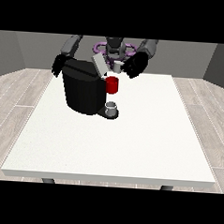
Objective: Insert the coffee pod into the coffee machine and close the lid
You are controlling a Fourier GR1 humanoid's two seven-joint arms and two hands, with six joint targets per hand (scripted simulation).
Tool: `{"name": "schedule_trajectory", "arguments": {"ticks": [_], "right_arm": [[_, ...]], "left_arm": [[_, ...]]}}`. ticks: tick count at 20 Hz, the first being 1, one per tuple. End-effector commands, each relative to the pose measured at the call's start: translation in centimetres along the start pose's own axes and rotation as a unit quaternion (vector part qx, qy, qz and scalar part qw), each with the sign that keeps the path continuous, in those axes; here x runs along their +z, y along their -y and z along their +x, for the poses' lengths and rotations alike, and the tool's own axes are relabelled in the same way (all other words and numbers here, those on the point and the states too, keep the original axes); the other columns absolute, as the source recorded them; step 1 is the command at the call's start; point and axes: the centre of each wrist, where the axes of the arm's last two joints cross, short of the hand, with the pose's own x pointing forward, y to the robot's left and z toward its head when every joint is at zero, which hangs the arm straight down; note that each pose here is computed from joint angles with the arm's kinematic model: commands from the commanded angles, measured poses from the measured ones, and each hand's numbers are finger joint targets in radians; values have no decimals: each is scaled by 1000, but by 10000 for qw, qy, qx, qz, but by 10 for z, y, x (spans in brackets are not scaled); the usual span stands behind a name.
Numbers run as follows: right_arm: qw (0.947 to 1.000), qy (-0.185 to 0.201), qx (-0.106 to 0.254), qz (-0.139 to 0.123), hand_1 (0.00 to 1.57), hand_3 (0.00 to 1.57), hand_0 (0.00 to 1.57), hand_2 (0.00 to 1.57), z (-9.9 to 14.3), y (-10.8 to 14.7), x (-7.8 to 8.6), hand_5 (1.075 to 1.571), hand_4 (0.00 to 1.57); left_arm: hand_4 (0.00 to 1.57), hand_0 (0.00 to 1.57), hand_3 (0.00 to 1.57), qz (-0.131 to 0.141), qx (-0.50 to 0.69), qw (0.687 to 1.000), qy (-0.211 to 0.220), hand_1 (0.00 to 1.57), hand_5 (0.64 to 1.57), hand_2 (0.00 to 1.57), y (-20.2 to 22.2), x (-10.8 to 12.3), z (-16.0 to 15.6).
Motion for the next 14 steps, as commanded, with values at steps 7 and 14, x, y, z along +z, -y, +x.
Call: {"name": "schedule_trajectory", "arguments": {"ticks": [7,14], "right_arm": [[9971,507,-119,558,0,0,0,0,11,-11,-18,1571,0],[9949,705,22,717,0,0,0,0,16,-15,-20,1571,286]], "left_arm": [[599,1489,1411,422,270,9984,248,1489,1571,1476,-32,-13,39],[609,1451,1390,792,343,9962,151,1451,1571,1483,-61,-10,29]]}}
